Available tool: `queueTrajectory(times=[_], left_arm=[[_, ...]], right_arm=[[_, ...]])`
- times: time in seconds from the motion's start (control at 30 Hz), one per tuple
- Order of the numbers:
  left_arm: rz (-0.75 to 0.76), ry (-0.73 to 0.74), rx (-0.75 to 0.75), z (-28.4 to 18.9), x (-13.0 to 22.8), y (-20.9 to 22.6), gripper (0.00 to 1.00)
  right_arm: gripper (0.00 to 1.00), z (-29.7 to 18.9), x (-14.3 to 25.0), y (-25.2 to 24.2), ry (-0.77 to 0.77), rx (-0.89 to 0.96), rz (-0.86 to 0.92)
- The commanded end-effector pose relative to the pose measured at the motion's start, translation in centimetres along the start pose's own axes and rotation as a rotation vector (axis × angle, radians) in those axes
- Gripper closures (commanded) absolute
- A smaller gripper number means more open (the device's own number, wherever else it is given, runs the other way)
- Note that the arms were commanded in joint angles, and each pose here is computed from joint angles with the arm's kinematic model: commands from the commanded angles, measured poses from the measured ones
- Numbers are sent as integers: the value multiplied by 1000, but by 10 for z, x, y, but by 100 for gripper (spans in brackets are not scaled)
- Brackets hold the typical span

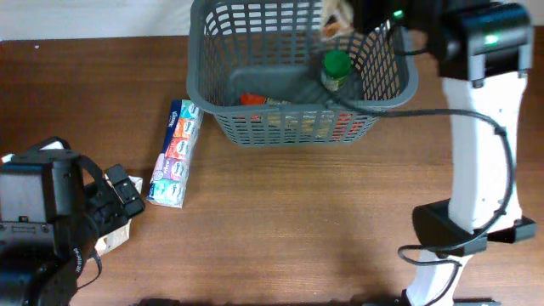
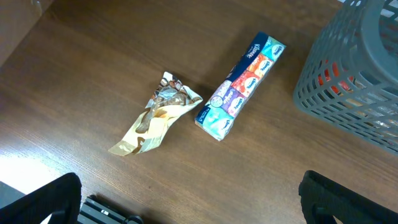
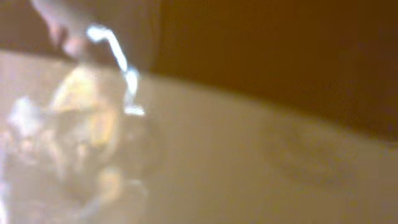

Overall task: Pack container
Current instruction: 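Carry the rice bag into the basket and lower it with the right gripper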

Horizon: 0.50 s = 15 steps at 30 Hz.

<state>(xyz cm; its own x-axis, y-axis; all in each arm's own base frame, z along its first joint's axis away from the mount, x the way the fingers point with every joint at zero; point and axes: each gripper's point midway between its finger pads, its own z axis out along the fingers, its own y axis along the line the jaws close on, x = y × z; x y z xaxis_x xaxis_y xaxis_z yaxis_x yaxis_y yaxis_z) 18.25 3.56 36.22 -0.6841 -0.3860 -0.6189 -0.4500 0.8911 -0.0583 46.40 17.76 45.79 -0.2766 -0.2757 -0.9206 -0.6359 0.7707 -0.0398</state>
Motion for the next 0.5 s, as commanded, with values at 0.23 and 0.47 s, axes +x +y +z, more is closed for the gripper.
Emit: queueTrajectory(times=[0.23,0.47], left_arm=[[8,-1,1,0,0,0,0],[8,-1,1,0,0,0,0]], right_arm=[[96,68,75,-1,242,-16,-126],[96,101,135,-2,393,-84,-166]])
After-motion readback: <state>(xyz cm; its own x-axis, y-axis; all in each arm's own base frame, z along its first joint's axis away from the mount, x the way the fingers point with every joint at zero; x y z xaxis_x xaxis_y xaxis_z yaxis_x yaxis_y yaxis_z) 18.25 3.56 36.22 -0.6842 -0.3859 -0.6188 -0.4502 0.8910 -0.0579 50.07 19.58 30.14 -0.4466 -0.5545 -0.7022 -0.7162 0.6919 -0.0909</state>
